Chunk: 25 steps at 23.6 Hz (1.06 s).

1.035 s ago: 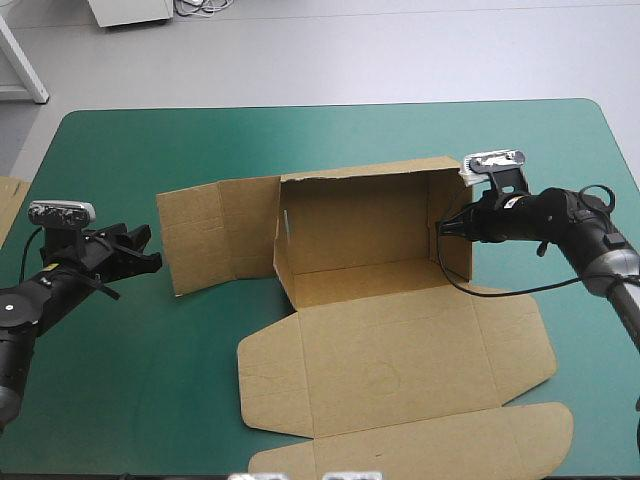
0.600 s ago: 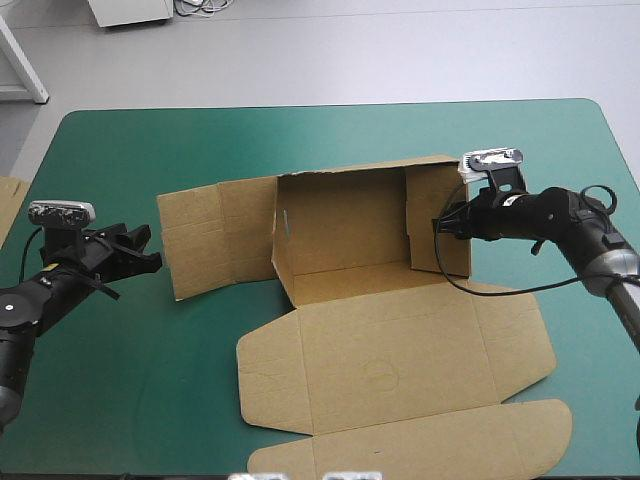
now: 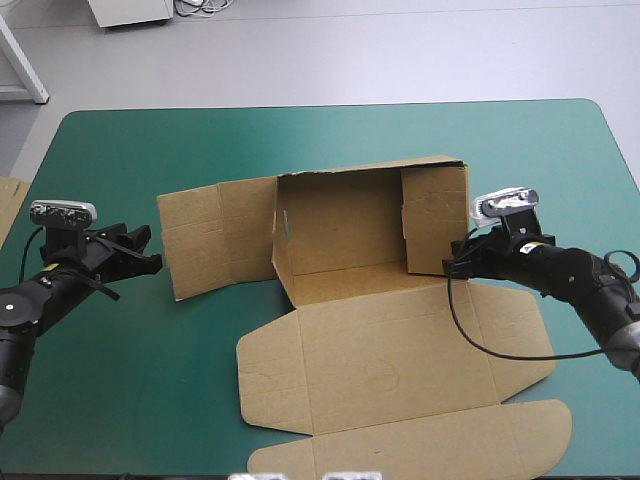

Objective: Fold the box

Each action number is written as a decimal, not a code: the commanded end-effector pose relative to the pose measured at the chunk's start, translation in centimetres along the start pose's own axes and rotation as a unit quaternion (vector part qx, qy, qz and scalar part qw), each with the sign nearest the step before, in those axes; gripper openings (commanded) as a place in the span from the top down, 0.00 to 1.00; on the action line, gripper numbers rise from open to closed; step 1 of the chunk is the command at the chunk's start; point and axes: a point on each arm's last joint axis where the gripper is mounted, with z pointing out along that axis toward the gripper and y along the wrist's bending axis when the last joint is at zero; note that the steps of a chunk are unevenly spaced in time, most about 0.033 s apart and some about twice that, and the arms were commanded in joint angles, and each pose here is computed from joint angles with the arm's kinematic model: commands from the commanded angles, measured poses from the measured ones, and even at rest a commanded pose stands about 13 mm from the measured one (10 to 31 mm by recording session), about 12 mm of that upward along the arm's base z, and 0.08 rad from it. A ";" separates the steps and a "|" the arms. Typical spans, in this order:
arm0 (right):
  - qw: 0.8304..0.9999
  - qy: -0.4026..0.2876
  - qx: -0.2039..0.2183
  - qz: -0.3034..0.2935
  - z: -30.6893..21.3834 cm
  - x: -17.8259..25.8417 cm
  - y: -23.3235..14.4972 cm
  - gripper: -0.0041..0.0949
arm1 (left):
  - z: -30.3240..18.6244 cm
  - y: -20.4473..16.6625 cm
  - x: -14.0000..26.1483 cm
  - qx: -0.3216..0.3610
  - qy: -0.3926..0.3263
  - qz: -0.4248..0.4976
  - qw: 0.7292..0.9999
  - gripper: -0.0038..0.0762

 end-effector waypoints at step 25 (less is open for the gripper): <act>0.997 -0.076 -0.016 0.008 1.6 4.4 0.1 0.46 | -0.4 -0.1 -1.4 -0.004 -0.032 -0.003 0.999 0.58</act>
